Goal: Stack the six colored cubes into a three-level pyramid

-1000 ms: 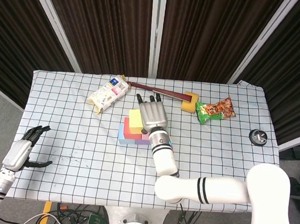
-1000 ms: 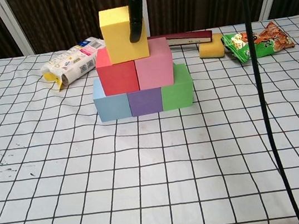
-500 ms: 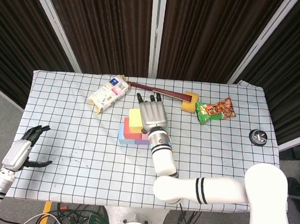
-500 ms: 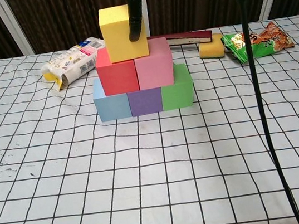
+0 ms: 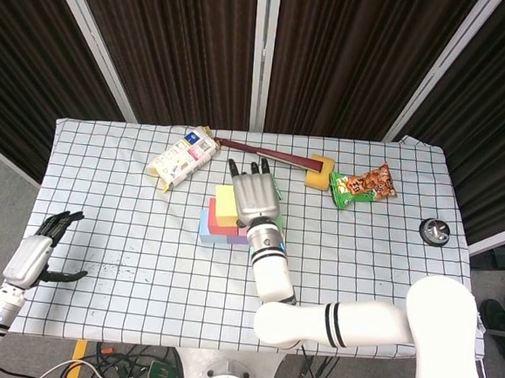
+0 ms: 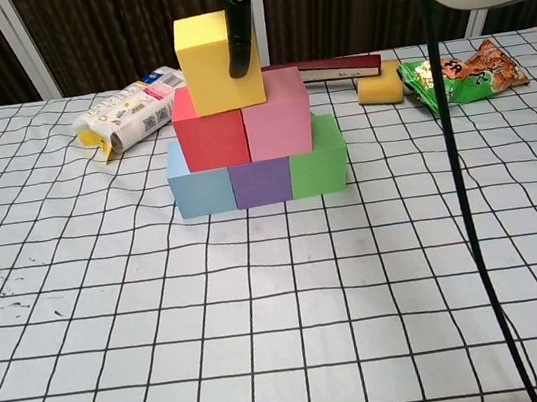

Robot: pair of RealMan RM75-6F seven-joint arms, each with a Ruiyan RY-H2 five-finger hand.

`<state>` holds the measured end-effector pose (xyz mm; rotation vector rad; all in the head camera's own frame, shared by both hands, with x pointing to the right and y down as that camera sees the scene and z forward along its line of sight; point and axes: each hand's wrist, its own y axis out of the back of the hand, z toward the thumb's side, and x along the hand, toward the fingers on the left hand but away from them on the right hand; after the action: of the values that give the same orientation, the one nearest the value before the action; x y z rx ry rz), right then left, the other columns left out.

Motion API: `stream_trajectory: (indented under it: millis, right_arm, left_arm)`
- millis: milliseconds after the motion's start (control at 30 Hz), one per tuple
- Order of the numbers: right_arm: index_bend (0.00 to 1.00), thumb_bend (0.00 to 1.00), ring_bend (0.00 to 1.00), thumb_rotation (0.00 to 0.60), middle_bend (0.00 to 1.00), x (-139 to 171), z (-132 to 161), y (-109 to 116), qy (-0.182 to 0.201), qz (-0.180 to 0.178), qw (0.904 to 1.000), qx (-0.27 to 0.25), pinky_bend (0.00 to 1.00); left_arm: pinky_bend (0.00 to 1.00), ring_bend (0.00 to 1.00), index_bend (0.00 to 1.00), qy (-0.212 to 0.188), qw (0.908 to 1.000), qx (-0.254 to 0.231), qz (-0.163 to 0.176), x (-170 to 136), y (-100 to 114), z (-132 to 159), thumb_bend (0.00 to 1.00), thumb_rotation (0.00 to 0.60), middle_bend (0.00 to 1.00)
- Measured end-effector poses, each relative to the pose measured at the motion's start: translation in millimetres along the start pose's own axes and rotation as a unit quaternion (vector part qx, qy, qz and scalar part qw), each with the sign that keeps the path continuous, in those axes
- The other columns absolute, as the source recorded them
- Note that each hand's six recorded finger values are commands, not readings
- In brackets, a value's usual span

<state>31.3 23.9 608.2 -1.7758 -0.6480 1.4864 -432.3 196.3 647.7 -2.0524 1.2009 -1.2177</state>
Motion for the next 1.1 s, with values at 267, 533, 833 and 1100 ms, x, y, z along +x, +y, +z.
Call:
stream_trajectory:
  millis: [267, 533, 833, 1100]
  right_arm:
    - [0.0, 0.09, 0.11, 0.6, 0.45, -1.5, 0.5, -0.7, -0.003, 0.001, 1.0, -0.003, 0.0]
    - [0.0, 0.09, 0.11, 0.6, 0.45, -2.4, 0.2, -2.6, -0.006, 0.002, 1.0, -0.001, 0.0]
    - [0.0, 0.09, 0.11, 0.6, 0.45, -2.2, -0.6, -3.5, -0.008, 0.003, 1.0, -0.003, 0.0]
    - [0.0, 0.09, 0.11, 0.6, 0.43, -2.1, -1.7, -5.0, -0.009, 0.005, 0.9999, -0.003, 0.0]
  left_arm:
    - [0.07, 0.02, 0.06, 0.001, 1.0, 0.0, -0.001, -0.2, -0.3, -0.7, 0.0, 0.6, 0.11]
    - [0.07, 0.02, 0.06, 0.001, 1.0, -0.001, -0.001, -0.5, -0.2, -1.0, 0.0, 0.6, 0.11]
    - [0.07, 0.02, 0.06, 0.001, 1.0, -0.001, 0.0, -0.5, 0.3, -1.1, 0.0, 0.6, 0.11]
    - [0.07, 0.02, 0.06, 0.002, 1.0, -0.002, -0.001, -0.2, -0.4, -1.4, 0.0, 0.6, 0.11]
